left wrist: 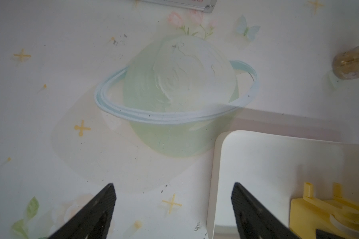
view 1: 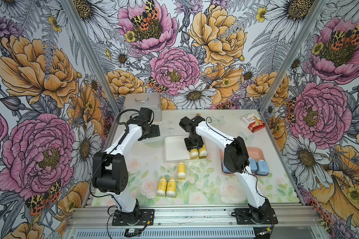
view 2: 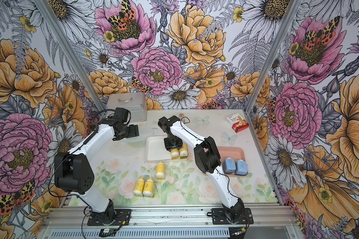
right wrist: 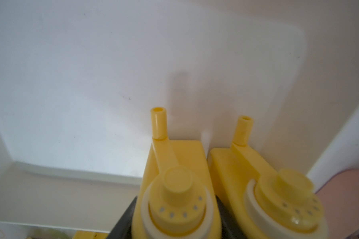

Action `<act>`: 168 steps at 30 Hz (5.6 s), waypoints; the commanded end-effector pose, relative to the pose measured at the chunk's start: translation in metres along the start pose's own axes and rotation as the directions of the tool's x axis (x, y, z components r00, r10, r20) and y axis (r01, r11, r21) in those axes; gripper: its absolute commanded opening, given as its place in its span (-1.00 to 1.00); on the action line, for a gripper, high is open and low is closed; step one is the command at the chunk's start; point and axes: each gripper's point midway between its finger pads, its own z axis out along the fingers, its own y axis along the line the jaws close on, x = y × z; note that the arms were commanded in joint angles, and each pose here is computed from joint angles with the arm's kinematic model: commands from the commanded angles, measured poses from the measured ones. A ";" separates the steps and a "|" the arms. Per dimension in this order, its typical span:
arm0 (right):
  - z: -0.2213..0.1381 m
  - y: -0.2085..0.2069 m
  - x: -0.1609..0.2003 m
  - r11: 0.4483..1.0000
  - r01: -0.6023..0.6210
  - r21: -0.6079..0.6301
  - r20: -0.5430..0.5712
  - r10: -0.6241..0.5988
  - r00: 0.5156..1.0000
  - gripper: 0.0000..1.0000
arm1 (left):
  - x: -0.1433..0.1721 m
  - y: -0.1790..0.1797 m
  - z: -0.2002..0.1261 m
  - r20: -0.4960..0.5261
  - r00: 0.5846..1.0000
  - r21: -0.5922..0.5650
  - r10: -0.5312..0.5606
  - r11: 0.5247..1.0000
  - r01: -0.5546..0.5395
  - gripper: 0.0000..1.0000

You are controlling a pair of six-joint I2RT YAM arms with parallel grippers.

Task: Place the pencil sharpeners by color into the storage box
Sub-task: Place the pencil sharpener in the storage box, then pick up the pencil sharpener from the center of the board.

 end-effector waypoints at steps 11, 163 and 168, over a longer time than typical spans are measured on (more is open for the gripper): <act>0.007 -0.001 -0.010 0.999 -0.031 0.007 0.017 0.031 0.999 0.01 | -0.008 -0.003 -0.011 0.043 0.999 0.039 -0.028 0.999 0.026 0.77; -0.005 0.097 0.126 0.990 0.134 -0.044 -0.001 -0.134 0.991 -0.09 | -0.015 0.003 -0.021 0.065 0.994 0.097 -0.086 0.992 0.079 0.78; -0.013 0.092 0.131 0.988 0.144 -0.048 0.003 -0.144 0.990 -0.12 | -0.014 0.003 -0.019 0.059 0.994 0.094 -0.087 0.992 0.081 0.78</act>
